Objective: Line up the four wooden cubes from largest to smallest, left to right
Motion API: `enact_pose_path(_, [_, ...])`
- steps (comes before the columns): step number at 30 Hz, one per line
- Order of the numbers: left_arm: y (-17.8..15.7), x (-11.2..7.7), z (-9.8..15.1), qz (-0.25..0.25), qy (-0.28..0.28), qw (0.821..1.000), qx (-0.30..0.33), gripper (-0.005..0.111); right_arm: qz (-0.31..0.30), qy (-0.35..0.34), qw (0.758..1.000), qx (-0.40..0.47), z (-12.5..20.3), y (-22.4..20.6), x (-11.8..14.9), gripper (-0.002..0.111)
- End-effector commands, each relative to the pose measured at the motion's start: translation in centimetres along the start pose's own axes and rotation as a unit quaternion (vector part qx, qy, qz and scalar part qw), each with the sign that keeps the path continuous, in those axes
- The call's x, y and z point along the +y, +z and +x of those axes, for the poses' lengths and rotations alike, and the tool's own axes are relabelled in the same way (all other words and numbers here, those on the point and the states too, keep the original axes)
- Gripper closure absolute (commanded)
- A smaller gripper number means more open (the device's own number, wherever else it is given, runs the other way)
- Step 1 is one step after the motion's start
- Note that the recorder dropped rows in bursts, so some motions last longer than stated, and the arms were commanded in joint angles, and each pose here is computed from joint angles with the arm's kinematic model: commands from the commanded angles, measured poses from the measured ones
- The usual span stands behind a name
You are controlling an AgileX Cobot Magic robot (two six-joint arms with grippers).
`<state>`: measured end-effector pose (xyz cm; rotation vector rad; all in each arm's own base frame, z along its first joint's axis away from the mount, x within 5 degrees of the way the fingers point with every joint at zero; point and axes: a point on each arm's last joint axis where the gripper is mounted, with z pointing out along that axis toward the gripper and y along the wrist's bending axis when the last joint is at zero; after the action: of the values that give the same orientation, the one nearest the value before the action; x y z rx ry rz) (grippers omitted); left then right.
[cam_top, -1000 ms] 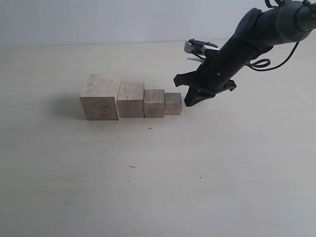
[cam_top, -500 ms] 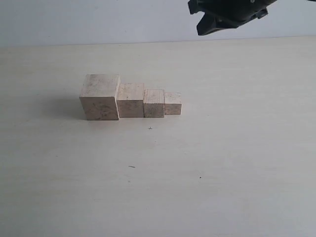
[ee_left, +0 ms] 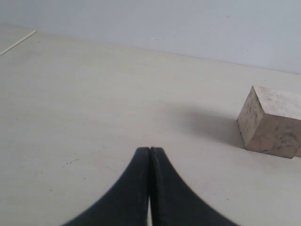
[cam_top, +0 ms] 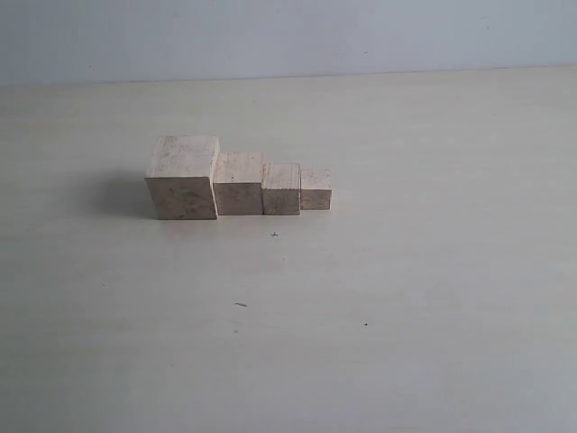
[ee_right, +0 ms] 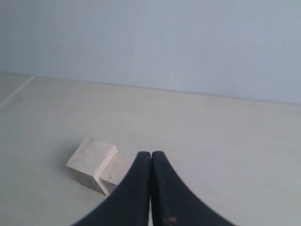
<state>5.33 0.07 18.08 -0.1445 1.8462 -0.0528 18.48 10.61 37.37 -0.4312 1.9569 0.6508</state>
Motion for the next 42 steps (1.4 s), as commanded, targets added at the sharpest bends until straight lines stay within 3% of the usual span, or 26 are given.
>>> enact_pose_path(1, [0.0, 0.0, 0.0, 0.002, 0.002, 1.000, -0.006, 0.107, -0.012, -0.021, 0.999, -0.040, -0.4, -3.3, 1.2, 0.108])
enact_pose_path(16, [0.0, 0.0, 0.0, 0.002, 0.002, 1.000, -0.006, 0.107, -0.010, -0.076, 0.985, -0.153, -0.8, -10.5, 3.2, 0.108])
enact_pose_path(22, [0.0, 0.0, 0.0, 0.002, 0.002, 1.000, -0.006, 0.107, 0.054, -0.083, 0.985, -0.141, -0.6, -10.7, 2.0, 0.108])
enact_pose_path(26, [0.0, 0.0, 0.0, 0.002, 0.002, 1.000, -0.006, 0.107, 0.136, -0.037, 0.980, -0.141, 0.2, -11.4, 0.2, 0.108])
enact_pose_path(34, [0.0, 0.0, 0.0, 0.002, 0.002, 1.000, -0.006, 0.107, 0.255, -0.027, 0.954, -0.155, 6.6, -11.8, -2.7, 0.108])
enact_pose_path(42, [0.0, 0.0, 0.0, 0.002, 0.002, 1.000, -0.006, 0.107, 0.276, -0.027, 0.949, -0.151, 14.5, -10.6, -3.9, 0.108])
